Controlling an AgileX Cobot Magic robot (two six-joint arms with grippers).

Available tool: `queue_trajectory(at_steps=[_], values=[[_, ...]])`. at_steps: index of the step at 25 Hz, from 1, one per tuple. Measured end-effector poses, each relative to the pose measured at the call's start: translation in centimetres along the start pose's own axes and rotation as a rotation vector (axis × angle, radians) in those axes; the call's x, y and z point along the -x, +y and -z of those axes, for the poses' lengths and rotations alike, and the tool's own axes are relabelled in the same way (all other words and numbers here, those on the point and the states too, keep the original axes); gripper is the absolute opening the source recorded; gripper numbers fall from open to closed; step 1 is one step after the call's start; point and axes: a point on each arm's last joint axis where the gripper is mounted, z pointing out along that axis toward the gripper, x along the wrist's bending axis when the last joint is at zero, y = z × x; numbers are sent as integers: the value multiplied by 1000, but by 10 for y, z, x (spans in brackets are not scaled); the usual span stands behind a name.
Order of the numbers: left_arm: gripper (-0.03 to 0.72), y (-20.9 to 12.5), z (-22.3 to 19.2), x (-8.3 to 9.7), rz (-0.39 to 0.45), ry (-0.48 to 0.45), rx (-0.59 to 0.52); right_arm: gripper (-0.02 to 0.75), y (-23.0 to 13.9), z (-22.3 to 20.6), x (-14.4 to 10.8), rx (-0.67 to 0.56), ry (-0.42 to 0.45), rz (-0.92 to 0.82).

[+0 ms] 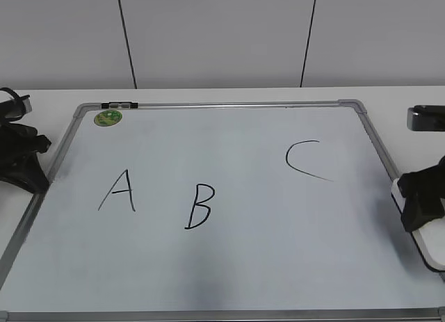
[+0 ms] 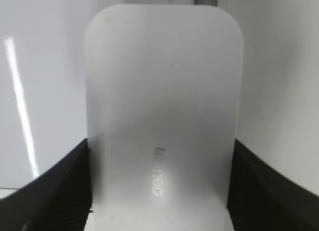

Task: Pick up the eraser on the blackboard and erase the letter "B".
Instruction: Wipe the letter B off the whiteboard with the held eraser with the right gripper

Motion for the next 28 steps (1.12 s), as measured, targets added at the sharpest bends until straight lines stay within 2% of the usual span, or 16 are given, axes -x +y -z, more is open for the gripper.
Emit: queue_trajectory(at_steps=[3, 6, 11, 13, 18, 21, 28], values=[[36, 0, 0, 0, 1, -1, 1, 535, 9, 12, -5, 16, 5, 24], [36, 0, 0, 0, 1, -1, 1, 535, 18, 23, -26, 52, 15, 108], [36, 0, 0, 0, 2, -3, 1, 535, 31, 43, -87, 113, 55, 295], [36, 0, 0, 0, 2, -3, 1, 535, 39, 42, -112, 100, 69, 359], [37, 0, 0, 0, 3, -4, 2, 535, 61, 26, -156, 41, 67, 465], [37, 0, 0, 1, 4, -6, 1, 535, 75, 14, -173, 20, 64, 513], [37, 0, 0, 1, 5, -8, 0, 535, 103, -14, -191, -25, 56, 562]])
